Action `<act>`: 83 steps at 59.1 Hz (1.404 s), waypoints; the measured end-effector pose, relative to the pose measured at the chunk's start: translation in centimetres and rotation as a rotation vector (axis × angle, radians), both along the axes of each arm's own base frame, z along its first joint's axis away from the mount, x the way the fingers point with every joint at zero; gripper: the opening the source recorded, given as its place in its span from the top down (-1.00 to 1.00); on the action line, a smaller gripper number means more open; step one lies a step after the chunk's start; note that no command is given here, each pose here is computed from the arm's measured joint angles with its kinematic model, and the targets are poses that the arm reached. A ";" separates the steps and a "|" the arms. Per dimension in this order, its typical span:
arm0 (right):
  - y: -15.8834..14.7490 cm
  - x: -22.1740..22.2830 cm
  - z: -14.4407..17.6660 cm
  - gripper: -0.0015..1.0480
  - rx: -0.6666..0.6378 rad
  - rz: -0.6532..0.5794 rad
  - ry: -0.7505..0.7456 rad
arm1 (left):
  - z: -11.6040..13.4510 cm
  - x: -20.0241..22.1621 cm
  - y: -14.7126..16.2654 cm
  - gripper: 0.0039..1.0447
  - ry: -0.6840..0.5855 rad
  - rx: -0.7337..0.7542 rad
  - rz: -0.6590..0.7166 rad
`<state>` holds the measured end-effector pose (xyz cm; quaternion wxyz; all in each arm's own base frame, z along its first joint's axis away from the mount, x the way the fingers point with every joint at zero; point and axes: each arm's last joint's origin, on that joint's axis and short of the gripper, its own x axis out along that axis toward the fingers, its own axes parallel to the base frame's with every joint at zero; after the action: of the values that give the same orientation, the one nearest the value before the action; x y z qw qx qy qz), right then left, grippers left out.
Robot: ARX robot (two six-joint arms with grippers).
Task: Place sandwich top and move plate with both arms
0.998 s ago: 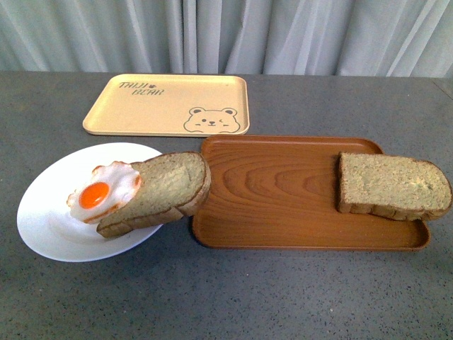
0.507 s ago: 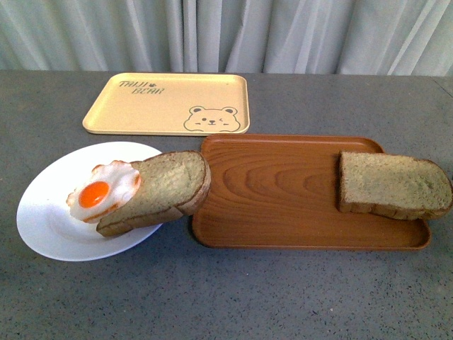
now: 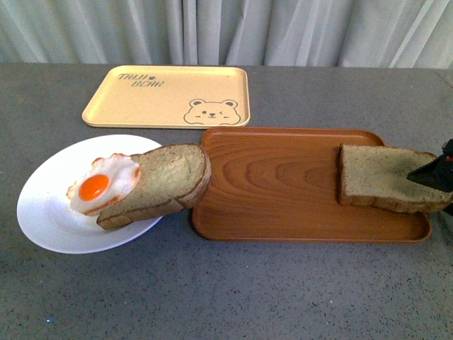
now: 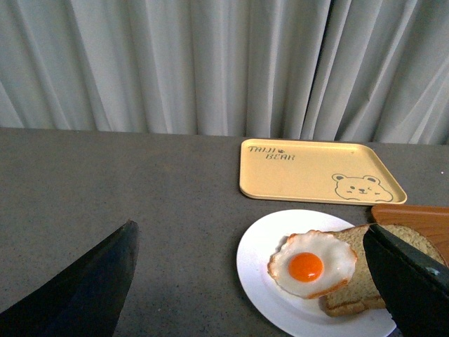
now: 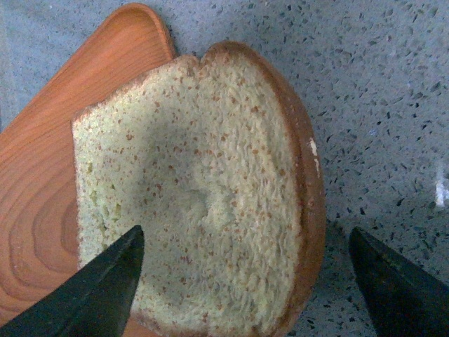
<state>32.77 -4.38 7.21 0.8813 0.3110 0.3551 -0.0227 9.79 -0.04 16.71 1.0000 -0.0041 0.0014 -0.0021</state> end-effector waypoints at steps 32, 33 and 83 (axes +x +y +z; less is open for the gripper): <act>4.1 -0.7 10.1 0.96 0.115 0.141 -0.232 | 0.0 0.0 0.0 -0.83 0.000 0.000 0.000; 4.6 -0.5 10.5 0.96 0.119 0.152 -0.245 | 0.0 0.0 0.0 -0.83 0.000 0.000 0.000; 26.9 -0.9 9.3 0.96 0.210 0.545 -0.142 | 0.0 0.0 0.0 -0.83 0.000 0.000 0.000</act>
<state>31.90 22.49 16.50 0.8405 0.2944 0.3635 0.2734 9.79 -0.04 16.71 1.0000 -0.0041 0.0014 -0.0021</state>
